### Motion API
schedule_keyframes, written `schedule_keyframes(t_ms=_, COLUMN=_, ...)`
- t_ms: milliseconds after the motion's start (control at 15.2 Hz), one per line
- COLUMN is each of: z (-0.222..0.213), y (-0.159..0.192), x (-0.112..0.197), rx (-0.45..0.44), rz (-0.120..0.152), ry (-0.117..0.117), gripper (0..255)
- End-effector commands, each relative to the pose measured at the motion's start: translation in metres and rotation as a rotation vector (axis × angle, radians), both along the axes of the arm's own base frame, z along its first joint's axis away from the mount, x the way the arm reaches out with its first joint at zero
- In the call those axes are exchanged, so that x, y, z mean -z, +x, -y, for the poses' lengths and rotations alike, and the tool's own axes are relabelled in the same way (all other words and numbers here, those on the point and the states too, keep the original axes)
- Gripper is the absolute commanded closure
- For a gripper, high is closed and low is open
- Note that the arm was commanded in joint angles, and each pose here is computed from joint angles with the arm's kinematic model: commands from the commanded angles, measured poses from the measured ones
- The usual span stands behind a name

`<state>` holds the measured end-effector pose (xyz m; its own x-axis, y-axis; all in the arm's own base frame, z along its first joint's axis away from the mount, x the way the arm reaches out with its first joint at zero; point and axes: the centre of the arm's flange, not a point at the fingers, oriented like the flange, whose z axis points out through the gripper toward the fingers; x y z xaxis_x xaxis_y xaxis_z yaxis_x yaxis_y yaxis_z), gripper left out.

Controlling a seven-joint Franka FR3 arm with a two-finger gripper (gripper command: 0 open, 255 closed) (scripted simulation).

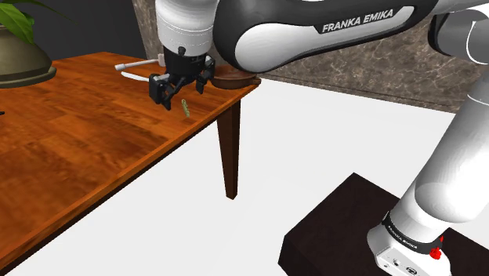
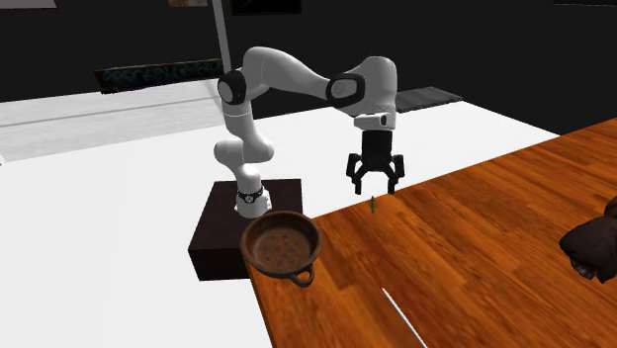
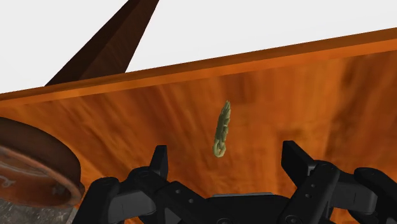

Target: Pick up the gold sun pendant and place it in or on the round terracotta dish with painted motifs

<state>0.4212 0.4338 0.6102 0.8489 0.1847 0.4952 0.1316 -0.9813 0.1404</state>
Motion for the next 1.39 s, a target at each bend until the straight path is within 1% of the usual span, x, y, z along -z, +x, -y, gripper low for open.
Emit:
schedule_keyframes(t_ms=0, z=0.000, y=0.002, x=0.003, rx=0.000, rz=0.000, ry=0.000, gripper=0)
schedule_keyframes(t_ms=396, z=0.000, y=0.002, x=0.003, rx=0.000, rz=0.000, ry=0.000, gripper=0)
schedule_keyframes(t_ms=462, z=0.000, y=0.002, x=0.003, rx=0.000, rz=0.000, ry=0.000, gripper=255)
schedule_keyframes(t_ms=1056, z=0.000, y=0.002, x=0.003, rx=0.000, rz=0.000, ry=0.000, gripper=255)
schedule_keyframes(t_ms=1320, z=0.000, y=0.002, x=-0.018, rx=0.000, rz=0.000, ry=0.000, gripper=255)
